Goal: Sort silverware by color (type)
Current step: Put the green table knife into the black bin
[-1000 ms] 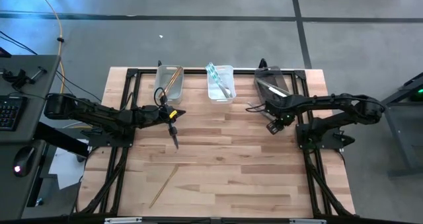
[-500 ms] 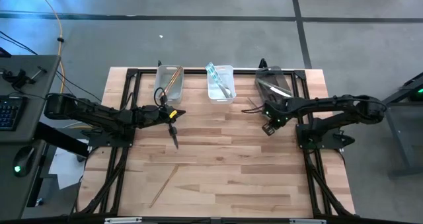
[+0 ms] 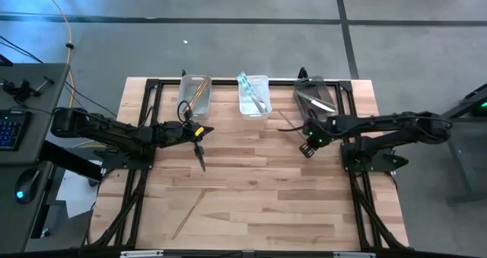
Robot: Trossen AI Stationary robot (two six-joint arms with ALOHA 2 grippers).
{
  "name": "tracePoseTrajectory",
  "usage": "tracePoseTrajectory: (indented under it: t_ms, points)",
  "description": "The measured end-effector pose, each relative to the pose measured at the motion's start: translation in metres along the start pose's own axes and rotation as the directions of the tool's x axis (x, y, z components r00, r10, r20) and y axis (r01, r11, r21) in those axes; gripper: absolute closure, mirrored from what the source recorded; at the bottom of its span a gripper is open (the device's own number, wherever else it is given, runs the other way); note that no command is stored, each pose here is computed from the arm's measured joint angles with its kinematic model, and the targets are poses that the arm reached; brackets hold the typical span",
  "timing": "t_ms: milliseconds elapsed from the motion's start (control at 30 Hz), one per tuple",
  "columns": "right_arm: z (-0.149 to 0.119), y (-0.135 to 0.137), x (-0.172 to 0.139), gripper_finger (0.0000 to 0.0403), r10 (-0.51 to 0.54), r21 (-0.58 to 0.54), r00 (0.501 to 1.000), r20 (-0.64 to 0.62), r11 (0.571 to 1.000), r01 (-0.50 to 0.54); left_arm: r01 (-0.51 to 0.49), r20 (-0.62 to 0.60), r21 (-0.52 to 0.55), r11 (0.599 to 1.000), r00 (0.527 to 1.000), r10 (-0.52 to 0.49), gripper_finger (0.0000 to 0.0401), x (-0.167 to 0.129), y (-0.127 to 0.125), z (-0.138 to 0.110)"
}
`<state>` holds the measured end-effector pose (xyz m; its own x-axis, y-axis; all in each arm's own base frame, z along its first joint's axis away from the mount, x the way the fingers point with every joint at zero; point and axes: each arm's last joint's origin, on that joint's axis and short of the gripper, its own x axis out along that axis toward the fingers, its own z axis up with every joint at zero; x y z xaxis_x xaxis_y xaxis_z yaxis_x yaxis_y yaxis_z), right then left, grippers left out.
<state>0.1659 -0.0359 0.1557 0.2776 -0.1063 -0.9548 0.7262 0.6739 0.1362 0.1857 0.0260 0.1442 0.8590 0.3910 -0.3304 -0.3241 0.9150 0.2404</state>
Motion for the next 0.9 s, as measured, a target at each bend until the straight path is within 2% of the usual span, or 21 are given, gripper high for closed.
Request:
tracePoseTrajectory:
  t_ms: [167,300,467,567,667,767,900]
  points:
    - [0.002,0.001,-0.009,0.0402,0.008,0.024,0.998,0.059,1.000,-0.009,0.000,0.000,0.000,1.000,1.000,0.000,0.0401,0.000,0.000,0.000]
    - [0.016,0.008,-0.033,0.0402,0.012,0.023,0.991,0.137,1.000,-0.015,0.000,0.000,0.000,1.000,1.000,0.000,0.0401,0.000,0.000,0.000]
    - [0.042,0.010,-0.084,0.0402,-0.104,-0.005,0.975,0.194,0.994,0.107,0.000,0.002,-0.001,1.000,1.000,0.001,0.0401,0.000,0.000,0.000]
    - [0.057,0.001,-0.111,0.0402,-0.223,-0.001,0.962,0.155,0.974,0.226,-0.001,0.006,-0.002,1.000,1.000,0.001,0.0401,0.000,0.000,0.001]
    - [0.074,-0.012,-0.126,0.0402,-0.330,-0.025,0.940,0.082,0.943,0.333,-0.001,0.007,-0.003,1.000,1.000,0.001,0.0401,0.000,0.000,0.001]
    - [0.093,-0.023,-0.122,0.0402,-0.376,-0.085,0.927,0.005,0.923,0.375,-0.001,0.007,-0.002,1.000,1.000,0.001,0.0401,0.000,0.000,0.001]
    - [0.109,-0.040,-0.100,0.0402,-0.422,-0.149,0.898,-0.125,0.903,0.404,-0.001,0.007,-0.003,1.000,1.000,0.001,0.0401,0.000,0.000,0.001]
